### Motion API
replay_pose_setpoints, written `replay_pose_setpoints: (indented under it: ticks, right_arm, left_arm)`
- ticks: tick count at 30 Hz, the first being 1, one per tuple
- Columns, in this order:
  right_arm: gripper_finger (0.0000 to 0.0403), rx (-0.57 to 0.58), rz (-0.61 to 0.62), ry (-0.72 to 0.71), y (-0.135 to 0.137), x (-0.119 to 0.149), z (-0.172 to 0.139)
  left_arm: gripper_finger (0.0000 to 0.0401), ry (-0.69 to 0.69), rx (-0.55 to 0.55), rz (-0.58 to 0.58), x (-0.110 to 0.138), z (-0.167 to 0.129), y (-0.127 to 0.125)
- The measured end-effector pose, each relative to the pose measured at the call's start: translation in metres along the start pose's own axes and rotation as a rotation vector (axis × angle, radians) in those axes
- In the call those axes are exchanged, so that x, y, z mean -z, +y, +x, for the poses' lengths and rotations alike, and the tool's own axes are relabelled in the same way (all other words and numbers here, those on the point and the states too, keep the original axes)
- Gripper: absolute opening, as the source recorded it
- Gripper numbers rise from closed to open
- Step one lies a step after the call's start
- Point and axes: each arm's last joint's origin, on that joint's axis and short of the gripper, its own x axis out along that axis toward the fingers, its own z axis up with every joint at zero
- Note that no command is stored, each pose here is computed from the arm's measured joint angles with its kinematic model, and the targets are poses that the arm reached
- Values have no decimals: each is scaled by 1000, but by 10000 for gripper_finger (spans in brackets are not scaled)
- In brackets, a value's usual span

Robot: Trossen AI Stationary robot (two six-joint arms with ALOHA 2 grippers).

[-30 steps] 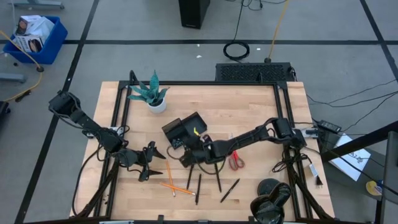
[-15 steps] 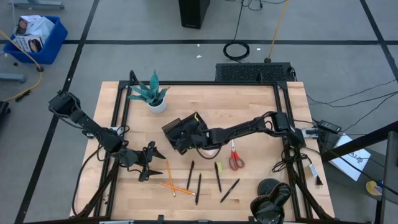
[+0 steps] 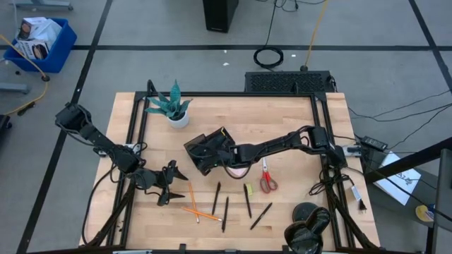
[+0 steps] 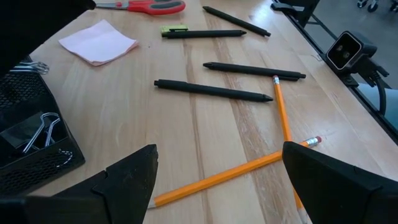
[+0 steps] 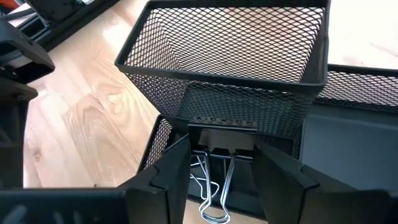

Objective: Pick and place office supplies into organizer
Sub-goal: Put the black binder clip into the black desk organizer, then put the orange pencil into the black desk organizer

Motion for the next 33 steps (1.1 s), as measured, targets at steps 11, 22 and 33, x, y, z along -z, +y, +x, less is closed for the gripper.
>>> replay_pose_setpoints:
  ticks: [11, 22, 33]
  right_arm:
    - [180, -21, -37, -26, 2, -3, 0]
    - [205, -99, -88, 28, 13, 7, -6]
    - [197, -480, -82, 137, 62, 36, -34]
  left_arm:
    - [349, 1, 0, 1, 0, 0, 0]
    - [349, 12, -5, 6, 1, 0, 0]
    - [349, -2, 0, -9, 0, 0, 0]
